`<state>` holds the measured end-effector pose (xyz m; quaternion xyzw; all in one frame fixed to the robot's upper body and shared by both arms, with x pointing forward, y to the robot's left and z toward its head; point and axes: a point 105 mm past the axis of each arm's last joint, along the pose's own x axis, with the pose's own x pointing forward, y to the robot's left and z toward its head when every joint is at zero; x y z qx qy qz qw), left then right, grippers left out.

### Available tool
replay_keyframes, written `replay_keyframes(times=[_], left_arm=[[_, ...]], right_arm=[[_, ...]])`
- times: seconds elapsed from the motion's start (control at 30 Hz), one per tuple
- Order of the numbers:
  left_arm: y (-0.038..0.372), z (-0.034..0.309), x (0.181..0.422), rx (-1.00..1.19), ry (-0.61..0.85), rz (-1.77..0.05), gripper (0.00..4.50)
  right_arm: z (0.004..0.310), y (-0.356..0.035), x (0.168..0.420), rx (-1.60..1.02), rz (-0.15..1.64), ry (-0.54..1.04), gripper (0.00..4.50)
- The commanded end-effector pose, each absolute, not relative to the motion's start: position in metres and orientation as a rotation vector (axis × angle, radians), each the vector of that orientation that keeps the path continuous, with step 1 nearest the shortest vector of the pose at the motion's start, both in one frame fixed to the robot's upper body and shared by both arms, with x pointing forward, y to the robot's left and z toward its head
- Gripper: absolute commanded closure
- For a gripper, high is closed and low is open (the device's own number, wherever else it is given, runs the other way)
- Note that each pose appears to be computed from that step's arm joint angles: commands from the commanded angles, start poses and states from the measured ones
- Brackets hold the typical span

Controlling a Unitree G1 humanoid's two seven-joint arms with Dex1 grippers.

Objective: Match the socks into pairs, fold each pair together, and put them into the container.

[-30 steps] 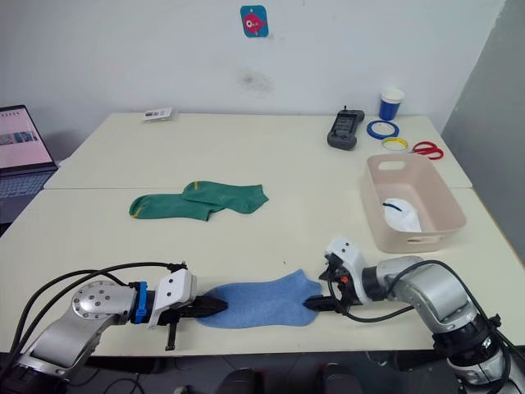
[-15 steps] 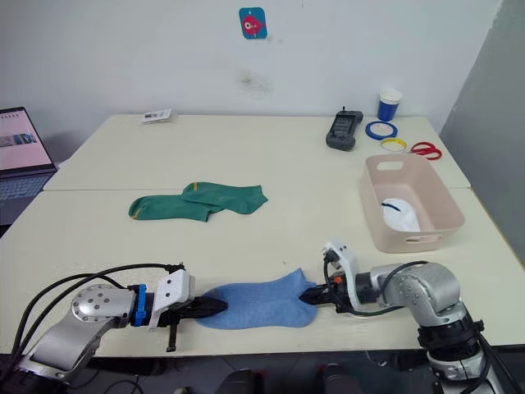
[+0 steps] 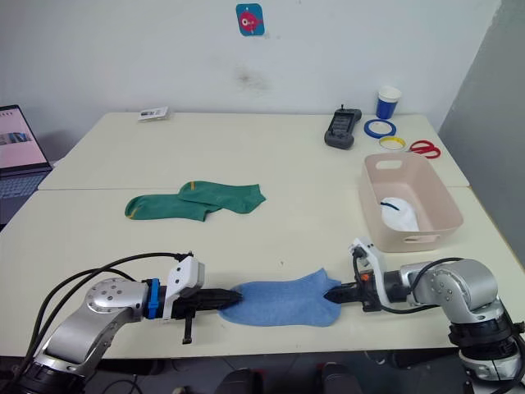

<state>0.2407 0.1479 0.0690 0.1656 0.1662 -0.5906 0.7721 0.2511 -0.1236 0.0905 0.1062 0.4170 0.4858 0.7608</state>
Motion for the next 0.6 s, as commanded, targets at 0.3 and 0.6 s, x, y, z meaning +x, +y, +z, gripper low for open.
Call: replay_keyframes(times=[0.3,0.6], left_arm=[[0.152,0.04,0.243,0.486,0.469,-1.223,4.5],[0.155,0.043,0.244,0.455,0.488,-1.194,4.5]], right_arm=[[0.141,-0.064,0.241,0.261,1.332,0.762,4.45],[0.125,-0.014,0.249,0.236,1.418,0.771,4.45]])
